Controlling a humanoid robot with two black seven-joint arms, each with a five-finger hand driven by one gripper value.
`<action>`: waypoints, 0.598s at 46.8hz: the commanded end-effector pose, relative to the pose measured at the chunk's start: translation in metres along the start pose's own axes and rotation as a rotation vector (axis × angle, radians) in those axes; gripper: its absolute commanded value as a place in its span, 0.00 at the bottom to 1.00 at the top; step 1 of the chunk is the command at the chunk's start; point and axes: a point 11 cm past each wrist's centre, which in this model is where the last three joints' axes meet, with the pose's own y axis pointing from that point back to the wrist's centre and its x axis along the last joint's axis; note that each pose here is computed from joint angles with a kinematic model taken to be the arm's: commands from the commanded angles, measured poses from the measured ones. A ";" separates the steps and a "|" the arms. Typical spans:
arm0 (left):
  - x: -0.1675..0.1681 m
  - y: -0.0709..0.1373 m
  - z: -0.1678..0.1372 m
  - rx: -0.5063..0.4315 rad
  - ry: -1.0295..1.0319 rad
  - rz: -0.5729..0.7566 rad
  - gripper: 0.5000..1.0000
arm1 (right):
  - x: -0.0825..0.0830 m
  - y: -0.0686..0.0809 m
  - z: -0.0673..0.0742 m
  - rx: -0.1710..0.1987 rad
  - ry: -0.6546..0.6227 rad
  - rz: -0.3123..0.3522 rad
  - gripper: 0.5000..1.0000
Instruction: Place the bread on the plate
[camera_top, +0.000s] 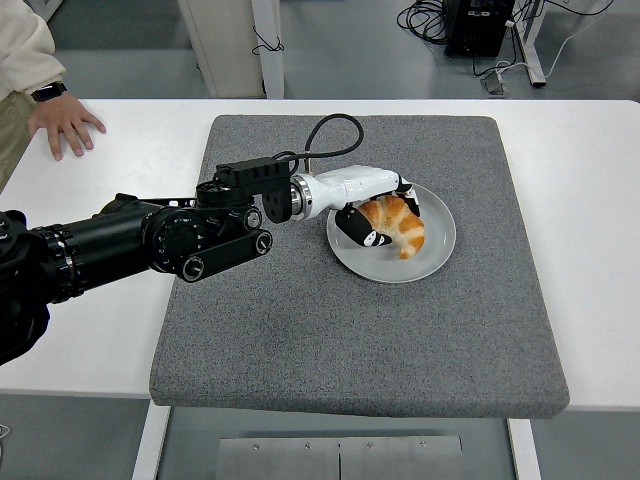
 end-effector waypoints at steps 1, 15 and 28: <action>-0.003 0.000 -0.002 0.004 0.006 0.001 0.00 | 0.000 0.000 0.000 0.000 -0.001 0.000 1.00; -0.008 0.002 -0.007 0.015 0.010 0.013 0.00 | 0.000 0.000 0.000 0.000 -0.001 0.000 1.00; -0.007 0.001 -0.007 0.015 0.008 0.024 0.00 | 0.000 0.000 0.000 0.000 -0.001 0.000 1.00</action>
